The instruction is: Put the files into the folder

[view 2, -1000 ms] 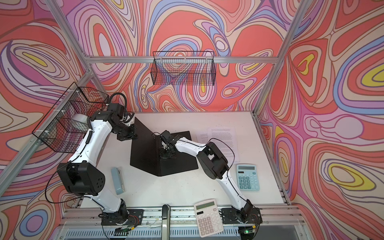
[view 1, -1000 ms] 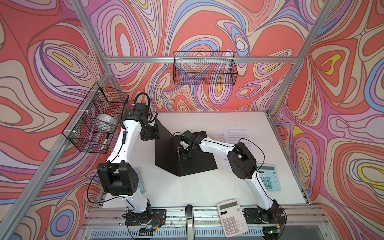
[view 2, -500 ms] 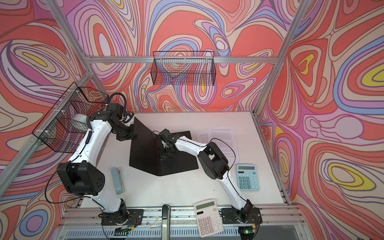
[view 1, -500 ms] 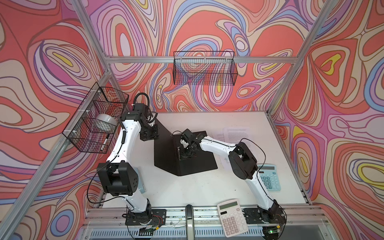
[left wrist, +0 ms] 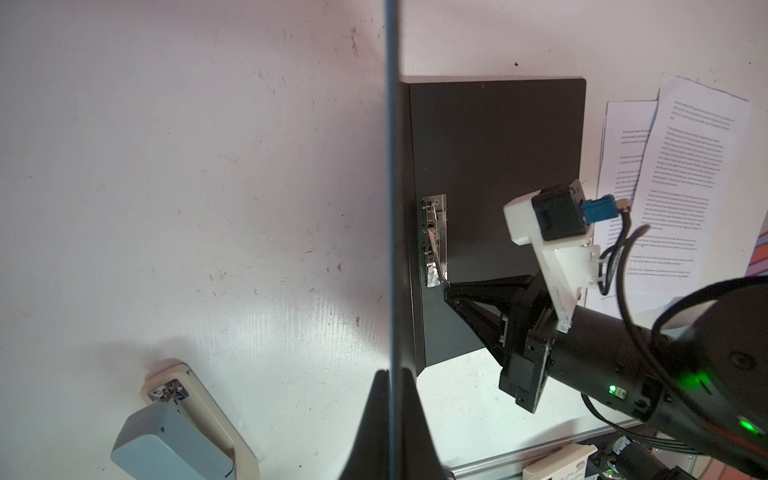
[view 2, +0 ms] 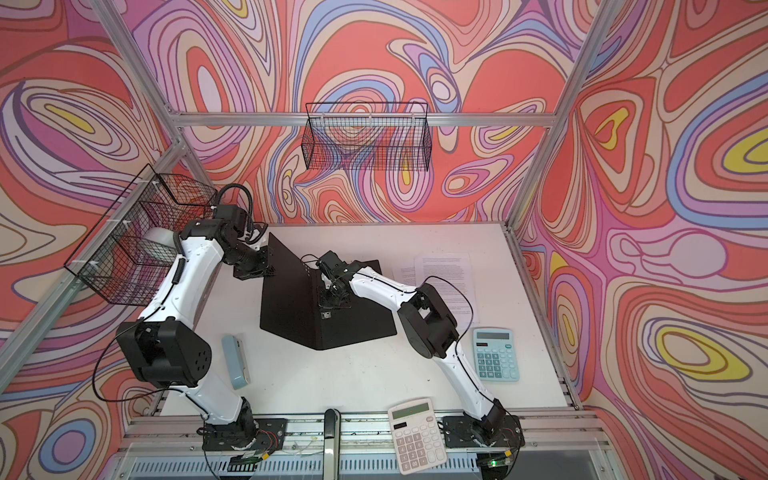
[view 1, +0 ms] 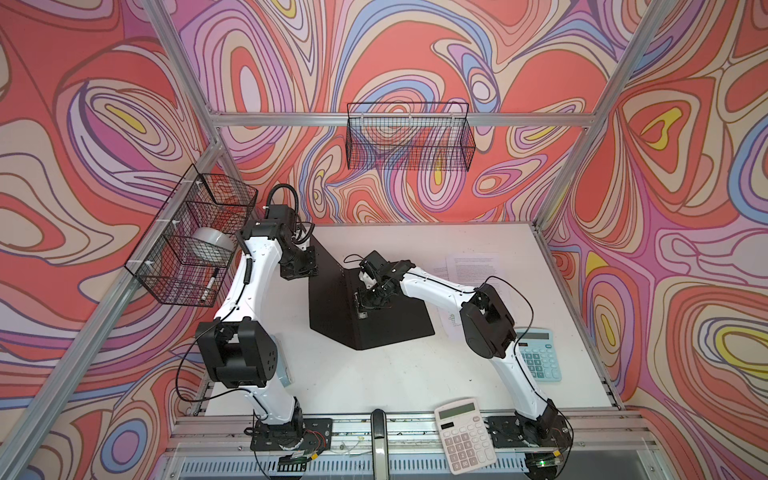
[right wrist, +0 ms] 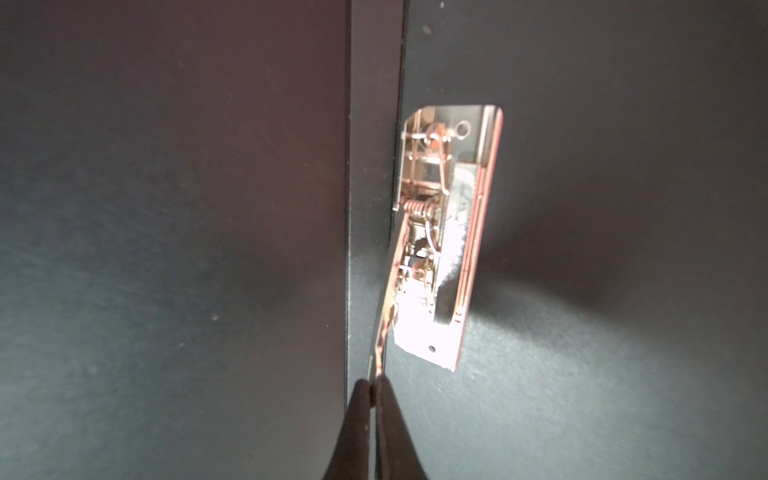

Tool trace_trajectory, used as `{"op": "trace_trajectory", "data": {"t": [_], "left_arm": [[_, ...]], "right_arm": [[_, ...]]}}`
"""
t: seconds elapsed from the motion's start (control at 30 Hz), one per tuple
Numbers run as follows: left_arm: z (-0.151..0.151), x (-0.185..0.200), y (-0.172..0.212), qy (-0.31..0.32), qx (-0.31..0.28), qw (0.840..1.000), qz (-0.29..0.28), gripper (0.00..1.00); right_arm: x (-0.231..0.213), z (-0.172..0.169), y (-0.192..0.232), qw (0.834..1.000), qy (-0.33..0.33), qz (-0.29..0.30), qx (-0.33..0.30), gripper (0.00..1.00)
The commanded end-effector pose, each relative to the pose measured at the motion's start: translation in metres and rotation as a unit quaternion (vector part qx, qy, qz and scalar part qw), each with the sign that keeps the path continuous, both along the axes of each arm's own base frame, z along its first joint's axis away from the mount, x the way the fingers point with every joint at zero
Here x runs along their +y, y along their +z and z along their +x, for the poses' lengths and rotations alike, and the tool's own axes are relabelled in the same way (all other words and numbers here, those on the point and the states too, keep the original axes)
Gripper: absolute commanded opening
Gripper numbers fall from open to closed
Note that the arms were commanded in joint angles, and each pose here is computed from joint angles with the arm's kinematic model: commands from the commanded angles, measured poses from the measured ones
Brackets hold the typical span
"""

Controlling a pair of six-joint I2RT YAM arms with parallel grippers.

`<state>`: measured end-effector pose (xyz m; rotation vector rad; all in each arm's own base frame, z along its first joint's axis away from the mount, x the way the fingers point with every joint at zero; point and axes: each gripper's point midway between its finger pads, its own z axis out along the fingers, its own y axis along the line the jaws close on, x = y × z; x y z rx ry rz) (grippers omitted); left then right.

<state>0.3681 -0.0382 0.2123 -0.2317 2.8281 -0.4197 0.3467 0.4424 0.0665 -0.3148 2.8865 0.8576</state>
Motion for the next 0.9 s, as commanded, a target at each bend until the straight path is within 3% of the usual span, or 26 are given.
{"op": "trace_trajectory", "data": {"t": [0.0,0.23,0.63,0.87], "left_arm": [[-0.002,0.005,0.006,-0.004,0.003,1.0,0.003,0.0],[-0.002,0.005,0.005,-0.004,0.005,1.0,0.004,0.0],[0.0,0.006,0.005,-0.003,0.005,1.0,0.007,0.0],[0.002,0.005,0.003,-0.004,0.008,1.0,0.002,0.0]], "right_arm": [[-0.005,0.012,0.011,1.0,-0.004,-0.004,-0.024,0.0],[-0.001,0.016,0.021,1.0,-0.003,0.002,-0.031,0.03],[0.008,0.025,0.043,0.998,-0.001,0.019,-0.052,0.19],[-0.019,0.028,0.059,0.996,-0.018,-0.013,-0.089,0.2]]}}
